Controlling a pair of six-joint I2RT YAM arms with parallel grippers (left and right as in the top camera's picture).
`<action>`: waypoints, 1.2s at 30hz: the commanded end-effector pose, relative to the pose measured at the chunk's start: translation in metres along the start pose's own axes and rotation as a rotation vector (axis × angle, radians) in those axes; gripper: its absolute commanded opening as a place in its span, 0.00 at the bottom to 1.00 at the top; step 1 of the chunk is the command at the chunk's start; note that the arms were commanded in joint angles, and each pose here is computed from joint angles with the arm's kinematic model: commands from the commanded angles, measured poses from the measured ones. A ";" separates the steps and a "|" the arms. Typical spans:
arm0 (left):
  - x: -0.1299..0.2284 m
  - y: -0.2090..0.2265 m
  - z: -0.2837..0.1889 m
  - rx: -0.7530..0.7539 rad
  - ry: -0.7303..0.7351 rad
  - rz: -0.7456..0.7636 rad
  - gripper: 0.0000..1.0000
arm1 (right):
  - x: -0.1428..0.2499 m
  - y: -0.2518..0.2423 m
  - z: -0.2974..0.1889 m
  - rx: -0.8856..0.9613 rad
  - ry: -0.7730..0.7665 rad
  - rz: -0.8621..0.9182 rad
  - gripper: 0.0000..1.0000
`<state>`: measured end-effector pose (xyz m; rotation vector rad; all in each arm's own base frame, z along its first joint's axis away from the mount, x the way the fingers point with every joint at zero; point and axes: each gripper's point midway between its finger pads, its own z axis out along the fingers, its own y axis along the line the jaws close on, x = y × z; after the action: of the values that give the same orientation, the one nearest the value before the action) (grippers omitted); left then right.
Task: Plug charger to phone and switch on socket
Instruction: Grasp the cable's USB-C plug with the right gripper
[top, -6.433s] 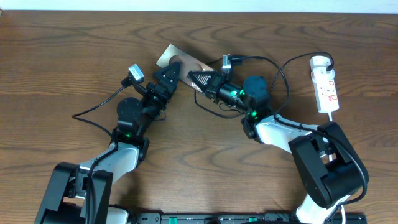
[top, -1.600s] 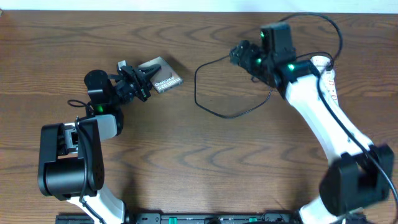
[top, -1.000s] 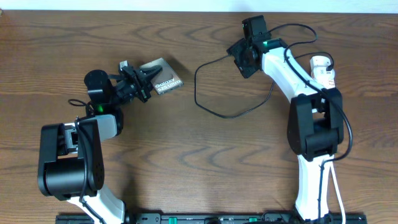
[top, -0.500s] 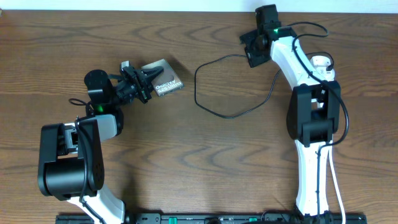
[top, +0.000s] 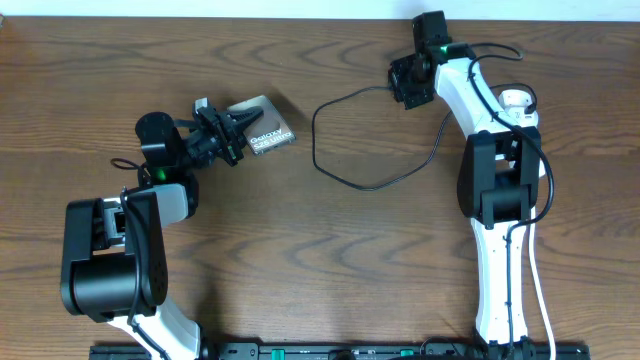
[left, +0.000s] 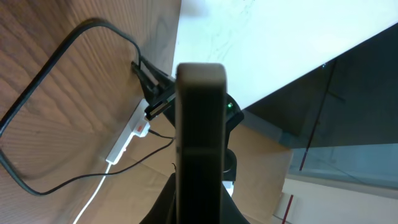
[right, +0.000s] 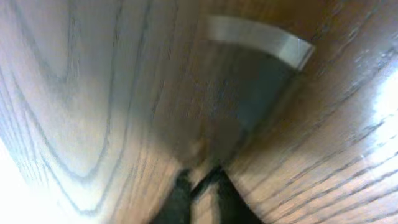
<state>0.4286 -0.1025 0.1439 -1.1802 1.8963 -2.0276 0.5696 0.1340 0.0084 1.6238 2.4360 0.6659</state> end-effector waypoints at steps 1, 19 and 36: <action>0.006 -0.016 0.001 0.020 0.032 0.056 0.08 | -0.001 -0.024 0.027 0.067 0.032 0.014 0.01; 0.003 -0.017 0.001 0.026 0.013 0.091 0.07 | 0.061 0.011 -0.051 0.047 0.172 -0.930 0.01; -0.005 -0.011 0.001 0.002 -0.019 0.273 0.07 | 0.199 -0.050 -0.117 -0.094 0.740 -1.566 0.01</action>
<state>0.4306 -0.0997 0.1338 -1.0026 1.9407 -1.8843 0.4151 0.2501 0.1100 -0.7096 3.0338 0.9417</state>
